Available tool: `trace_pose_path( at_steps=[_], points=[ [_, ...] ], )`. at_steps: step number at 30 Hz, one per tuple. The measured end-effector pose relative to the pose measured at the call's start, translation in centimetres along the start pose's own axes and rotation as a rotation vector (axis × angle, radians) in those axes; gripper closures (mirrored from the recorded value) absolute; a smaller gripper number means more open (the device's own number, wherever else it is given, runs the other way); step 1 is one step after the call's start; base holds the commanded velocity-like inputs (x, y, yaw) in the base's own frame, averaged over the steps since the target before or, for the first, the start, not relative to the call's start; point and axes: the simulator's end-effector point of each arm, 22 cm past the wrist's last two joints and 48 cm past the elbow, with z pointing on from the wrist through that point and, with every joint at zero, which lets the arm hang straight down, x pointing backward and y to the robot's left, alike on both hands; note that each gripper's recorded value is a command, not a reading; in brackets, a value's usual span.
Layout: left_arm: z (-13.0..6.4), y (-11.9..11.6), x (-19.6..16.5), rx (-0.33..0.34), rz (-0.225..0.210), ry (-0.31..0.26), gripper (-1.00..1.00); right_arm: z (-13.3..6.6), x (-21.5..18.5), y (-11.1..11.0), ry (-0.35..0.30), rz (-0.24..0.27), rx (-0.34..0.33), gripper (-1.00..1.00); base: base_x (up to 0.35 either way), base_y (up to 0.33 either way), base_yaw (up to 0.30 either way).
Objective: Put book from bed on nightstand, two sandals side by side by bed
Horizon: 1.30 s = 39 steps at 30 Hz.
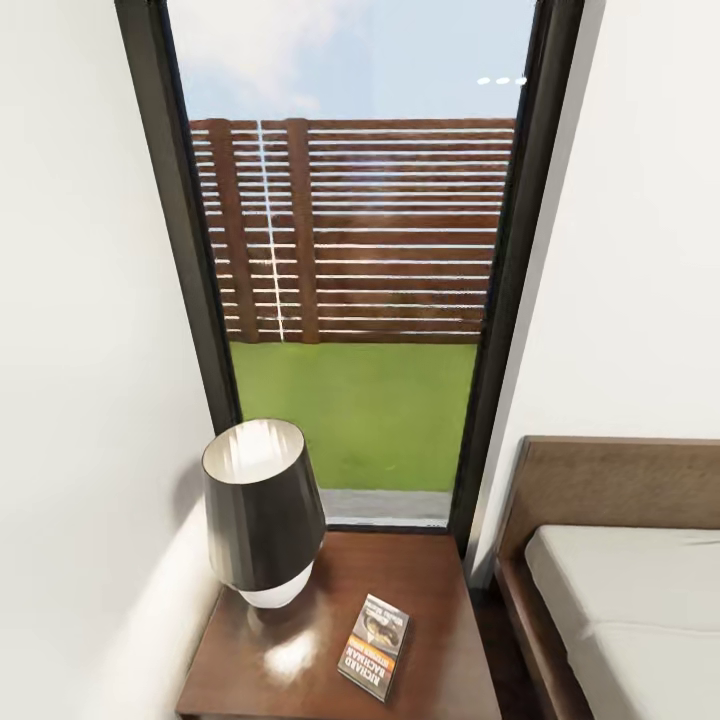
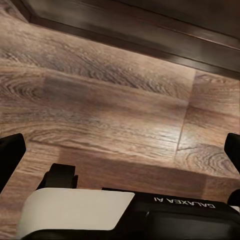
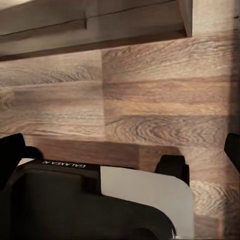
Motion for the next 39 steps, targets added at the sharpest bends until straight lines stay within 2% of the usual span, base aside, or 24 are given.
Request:
trace_pose_path(
  at_steps=[3, 10, 39],
  points=[
    [-0.6, 0.4, 1.8, -0.006, -0.002, 0.027, -1.0, -0.6, 2.8, -0.3, 0.039, 0.013, 0.006, -1.0, 0.0, 0.0, 0.0],
    [-1.9, 0.7, 3.2, -0.011, -0.005, 0.049, -1.0, -1.9, 5.2, -0.3, 0.07, 0.026, 0.014, -1.0, 0.0, 0.0, 0.0],
    [-2.0, 0.8, 3.1, -0.013, -0.004, 0.044, -1.0, -1.7, 5.4, 0.4, 0.065, 0.025, 0.005, -1.0, 0.0, 0.0, 0.0]
  ],
)
